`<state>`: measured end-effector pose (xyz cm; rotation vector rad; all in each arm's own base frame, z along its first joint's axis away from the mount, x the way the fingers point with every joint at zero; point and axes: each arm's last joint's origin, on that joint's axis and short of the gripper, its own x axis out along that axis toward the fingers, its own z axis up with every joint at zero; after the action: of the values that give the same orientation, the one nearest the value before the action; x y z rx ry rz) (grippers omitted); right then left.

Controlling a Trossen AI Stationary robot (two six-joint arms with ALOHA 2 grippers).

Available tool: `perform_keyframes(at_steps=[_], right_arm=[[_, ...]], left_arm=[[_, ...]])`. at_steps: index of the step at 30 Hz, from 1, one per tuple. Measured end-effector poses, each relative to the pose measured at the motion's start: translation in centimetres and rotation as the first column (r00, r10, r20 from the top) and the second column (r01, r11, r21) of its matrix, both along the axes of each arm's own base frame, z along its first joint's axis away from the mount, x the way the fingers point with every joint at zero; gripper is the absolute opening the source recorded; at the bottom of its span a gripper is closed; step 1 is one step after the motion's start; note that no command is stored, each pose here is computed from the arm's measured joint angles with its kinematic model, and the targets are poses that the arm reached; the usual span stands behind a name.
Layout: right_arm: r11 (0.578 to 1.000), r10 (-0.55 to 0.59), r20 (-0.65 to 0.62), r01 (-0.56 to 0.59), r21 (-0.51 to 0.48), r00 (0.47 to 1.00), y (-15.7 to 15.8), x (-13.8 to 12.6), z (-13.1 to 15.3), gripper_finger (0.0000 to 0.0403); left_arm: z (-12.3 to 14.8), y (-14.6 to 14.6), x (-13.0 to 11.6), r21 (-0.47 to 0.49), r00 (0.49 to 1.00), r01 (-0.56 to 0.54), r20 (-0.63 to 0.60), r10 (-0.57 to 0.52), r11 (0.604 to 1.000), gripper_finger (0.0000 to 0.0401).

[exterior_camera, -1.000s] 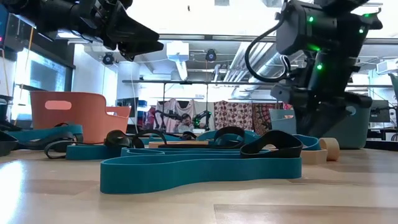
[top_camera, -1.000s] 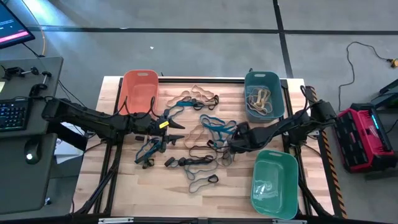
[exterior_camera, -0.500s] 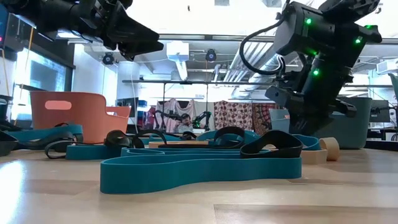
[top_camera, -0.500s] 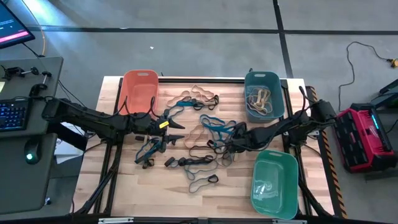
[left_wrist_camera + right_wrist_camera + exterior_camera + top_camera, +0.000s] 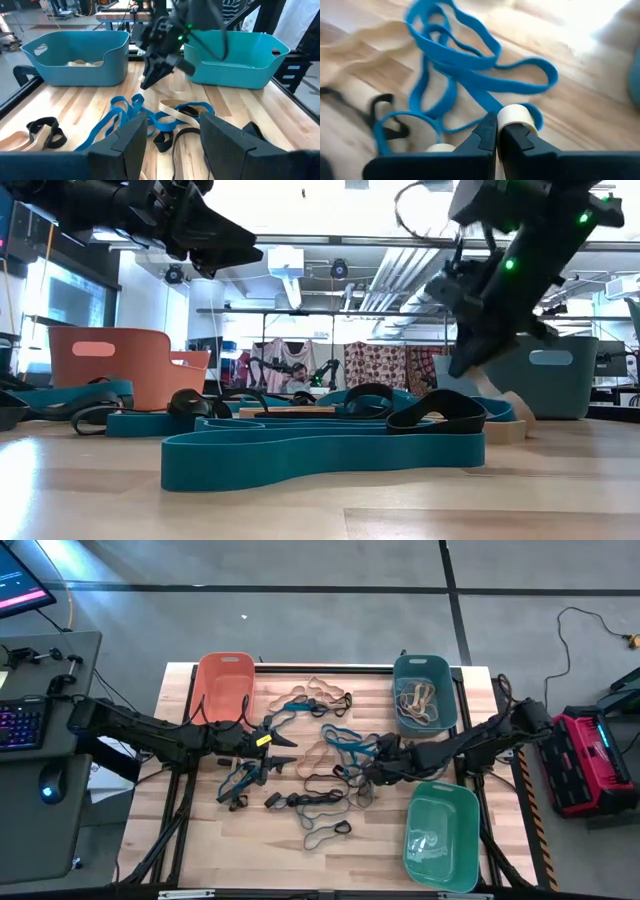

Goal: Sort rubber bands into baskets
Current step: Put the white rubber band into the blue bin

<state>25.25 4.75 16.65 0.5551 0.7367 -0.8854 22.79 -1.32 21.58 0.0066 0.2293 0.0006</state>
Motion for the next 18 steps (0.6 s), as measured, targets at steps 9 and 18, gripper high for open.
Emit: perform_keyframes(at_steps=[9, 18], right_arm=[[0.975, 0.110, 0.060, -0.096, -0.202, 0.992, 1.2, 1.1, 5.1, 0.0001], [0.941, -0.003, -0.138, -0.044, -0.334, 0.990, -1.5, 0.6, 10.3, 0.0000]], left_arm=[[0.0, 0.0, 0.0, -0.007, 1.000, -0.004, 0.002, 0.004, 1.000, 0.0175], [0.0, 0.0, 0.0, -0.002, 1.000, -0.003, 0.000, 0.003, 1.000, 0.0175]])
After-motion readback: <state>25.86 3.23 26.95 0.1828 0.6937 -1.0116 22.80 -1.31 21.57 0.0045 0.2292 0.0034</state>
